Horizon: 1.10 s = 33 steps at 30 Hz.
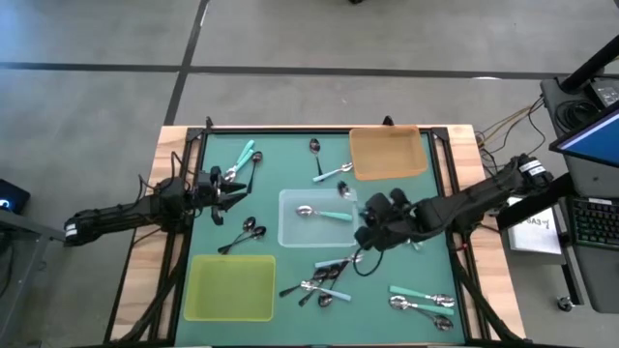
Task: Sort silverware by color (type)
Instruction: Put the green spoon into the transparent bin, then put the black spoon into the yellow bin
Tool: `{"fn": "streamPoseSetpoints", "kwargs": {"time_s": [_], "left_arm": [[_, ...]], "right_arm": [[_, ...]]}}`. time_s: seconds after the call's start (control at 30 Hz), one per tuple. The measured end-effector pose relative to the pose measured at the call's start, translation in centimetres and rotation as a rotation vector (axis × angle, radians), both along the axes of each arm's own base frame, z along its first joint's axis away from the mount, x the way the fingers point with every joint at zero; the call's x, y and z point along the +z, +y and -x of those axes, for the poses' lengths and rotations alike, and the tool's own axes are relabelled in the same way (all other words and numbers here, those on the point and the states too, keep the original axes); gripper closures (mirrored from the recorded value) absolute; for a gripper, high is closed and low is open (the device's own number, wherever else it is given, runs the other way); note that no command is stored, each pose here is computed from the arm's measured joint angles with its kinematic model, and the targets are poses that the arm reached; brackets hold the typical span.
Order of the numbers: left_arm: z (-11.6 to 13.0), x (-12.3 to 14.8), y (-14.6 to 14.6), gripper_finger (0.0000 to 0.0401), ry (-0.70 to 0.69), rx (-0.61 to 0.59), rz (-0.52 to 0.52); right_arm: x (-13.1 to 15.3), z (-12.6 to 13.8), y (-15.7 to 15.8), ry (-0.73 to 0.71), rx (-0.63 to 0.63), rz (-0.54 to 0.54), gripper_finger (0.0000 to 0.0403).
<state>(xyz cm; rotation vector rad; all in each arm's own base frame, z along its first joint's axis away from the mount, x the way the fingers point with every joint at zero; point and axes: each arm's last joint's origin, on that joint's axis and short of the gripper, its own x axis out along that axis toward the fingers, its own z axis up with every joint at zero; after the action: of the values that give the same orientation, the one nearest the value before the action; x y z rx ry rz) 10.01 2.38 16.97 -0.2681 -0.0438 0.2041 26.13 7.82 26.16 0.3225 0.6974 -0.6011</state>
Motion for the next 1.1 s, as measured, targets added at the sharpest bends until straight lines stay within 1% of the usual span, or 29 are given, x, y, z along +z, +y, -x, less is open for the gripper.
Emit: {"fn": "streamPoseSetpoints", "kwargs": {"time_s": [0.03, 0.13, 0.23, 0.33, 0.4, 0.43, 0.6, 0.77, 0.83, 0.93, 1.0, 1.1], "left_arm": [[0.0, 0.0, 0.0, 0.0273, 0.000, 0.000, 0.000], [0.0, 0.0, 0.0, 0.0273, 0.000, 0.000, 0.000], [0.0, 0.0, 0.0, 0.0273, 0.000, 0.000, 0.000], [0.0, 0.0, 0.0, 0.0273, -0.001, 0.000, 0.000], [0.0, 0.0, 0.0, 0.0273, 0.000, 0.000, 0.000], [0.0, 0.0, 0.0, 0.0273, 0.000, 0.000, 0.000], [0.0, 0.0, 0.0, 0.0273, 0.000, 0.000, 0.000], [0.0, 0.0, 0.0, 0.0273, 0.000, 0.000, 0.000], [0.0, 0.0, 0.0, 0.0273, 0.000, 0.000, 0.000], [0.0, 0.0, 0.0, 0.0273, -0.002, 0.002, -0.001], [0.0, 0.1, 0.0, 0.0273, -0.013, 0.005, -0.003], [0.0, 0.2, 0.0, 0.0273, -0.021, 0.009, -0.005]], "right_arm": [[0.0, -0.6, 0.1, -0.035, 0.043, 0.028, 0.0362], [-1.1, -2.6, 0.3, -0.071, 0.158, 0.127, 0.0362], [-2.5, -4.2, 0.0, -0.039, 0.220, 0.216, 0.0362], [-4.1, -5.2, -0.7, 0.035, 0.234, 0.265, 0.0362], [-5.3, -5.6, -1.2, 0.092, 0.240, 0.273, 0.0358], [-5.7, -5.7, -1.3, 0.112, 0.243, 0.275, 0.0349], [-7.3, -6.4, -1.9, 0.156, 0.229, 0.280, 0.0289], [-7.3, -6.6, -2.1, 0.144, 0.222, 0.278, 0.0249], [-7.2, -6.6, -2.0, 0.130, 0.215, 0.268, 0.0240], [-6.9, -6.5, -2.0, 0.092, 0.178, 0.198, 0.0232], [-6.7, -6.4, -2.0, 0.071, 0.158, 0.171, 0.0232], [-6.6, -6.4, -2.0, 0.073, 0.168, 0.178, 0.0234]]}}
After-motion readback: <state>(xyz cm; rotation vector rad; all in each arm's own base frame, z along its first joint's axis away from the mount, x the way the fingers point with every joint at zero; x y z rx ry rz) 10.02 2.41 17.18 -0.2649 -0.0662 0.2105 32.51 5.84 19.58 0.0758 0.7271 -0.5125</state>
